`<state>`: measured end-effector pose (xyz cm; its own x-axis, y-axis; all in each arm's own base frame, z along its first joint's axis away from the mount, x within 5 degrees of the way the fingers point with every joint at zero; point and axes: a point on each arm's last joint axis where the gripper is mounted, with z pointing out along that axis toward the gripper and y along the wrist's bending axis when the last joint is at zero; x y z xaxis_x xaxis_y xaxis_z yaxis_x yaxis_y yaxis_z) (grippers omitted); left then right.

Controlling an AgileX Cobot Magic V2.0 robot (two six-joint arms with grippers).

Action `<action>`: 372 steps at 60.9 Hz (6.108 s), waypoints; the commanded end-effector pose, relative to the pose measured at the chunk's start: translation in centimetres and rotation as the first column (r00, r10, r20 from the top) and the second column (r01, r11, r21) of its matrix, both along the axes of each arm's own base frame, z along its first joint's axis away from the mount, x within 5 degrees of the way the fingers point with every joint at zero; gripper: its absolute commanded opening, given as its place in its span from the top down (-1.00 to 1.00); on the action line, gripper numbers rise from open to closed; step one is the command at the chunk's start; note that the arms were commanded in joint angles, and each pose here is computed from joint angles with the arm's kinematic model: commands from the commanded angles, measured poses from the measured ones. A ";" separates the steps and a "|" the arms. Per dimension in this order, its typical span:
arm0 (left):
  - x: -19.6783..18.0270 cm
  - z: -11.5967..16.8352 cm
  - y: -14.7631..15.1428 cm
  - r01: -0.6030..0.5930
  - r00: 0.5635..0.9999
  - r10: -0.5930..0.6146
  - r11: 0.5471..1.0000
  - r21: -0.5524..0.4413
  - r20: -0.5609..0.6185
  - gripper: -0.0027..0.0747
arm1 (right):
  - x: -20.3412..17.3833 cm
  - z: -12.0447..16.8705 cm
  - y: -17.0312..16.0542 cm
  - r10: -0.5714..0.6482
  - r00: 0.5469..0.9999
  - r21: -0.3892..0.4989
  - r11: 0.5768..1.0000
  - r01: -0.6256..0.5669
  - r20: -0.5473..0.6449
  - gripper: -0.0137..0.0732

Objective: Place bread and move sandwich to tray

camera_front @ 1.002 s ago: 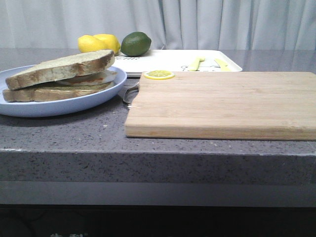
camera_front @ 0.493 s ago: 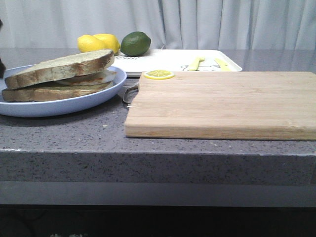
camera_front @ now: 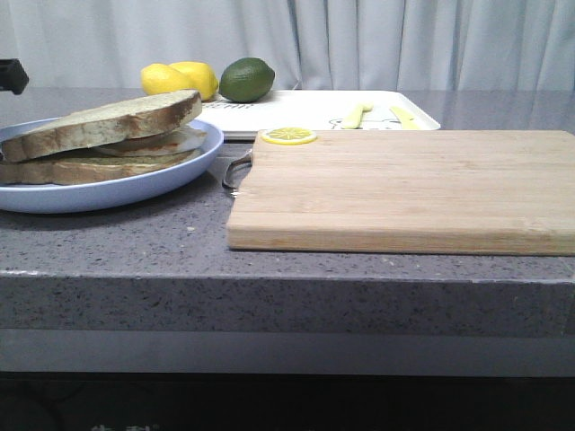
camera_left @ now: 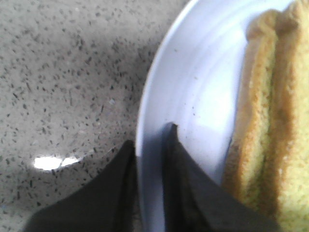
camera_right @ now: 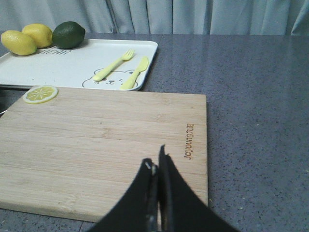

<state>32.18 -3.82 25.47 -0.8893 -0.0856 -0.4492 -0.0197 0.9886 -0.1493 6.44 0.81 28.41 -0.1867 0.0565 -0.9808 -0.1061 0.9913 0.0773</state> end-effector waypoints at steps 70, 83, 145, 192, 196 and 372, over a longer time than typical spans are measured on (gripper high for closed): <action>13.2 11.1 -4.9 0.196 0.976 -0.109 0.813 -0.549 0.188 0.98 | 0.1 1.4 0.0 -0.004 0.996 0.018 1.000 0.003 0.089 0.82; 17.3 9.4 -6.4 0.190 0.980 -0.124 0.808 -0.557 0.154 0.98 | 0.1 1.4 0.0 -0.002 0.997 0.034 0.999 -0.001 0.083 0.82; 20.0 5.5 -6.9 0.212 0.976 -0.135 0.783 -0.585 0.173 0.98 | 0.1 1.4 0.0 -0.002 0.997 0.033 0.999 -0.001 0.079 0.82; 18.6 10.5 -6.2 0.347 0.915 -0.146 0.761 -0.548 0.377 0.16 | 0.1 1.4 0.0 -0.002 0.997 0.033 0.999 -0.001 0.079 0.82; 17.9 12.0 -6.5 0.389 0.899 -0.154 0.714 -0.582 0.410 0.56 | 0.1 1.4 0.0 -0.002 0.997 0.033 0.999 -0.001 0.079 0.82; -31.1 6.7 4.0 0.154 0.312 -0.062 0.988 0.014 0.948 0.98 | 0.1 1.8 0.0 -0.004 0.992 0.043 0.999 -0.001 0.129 0.82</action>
<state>1.61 0.06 30.80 0.0388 -0.0553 -0.9977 0.2696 0.9620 -0.0429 6.48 0.92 28.72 -0.1580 0.0947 -0.9829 -0.1150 0.9869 0.1135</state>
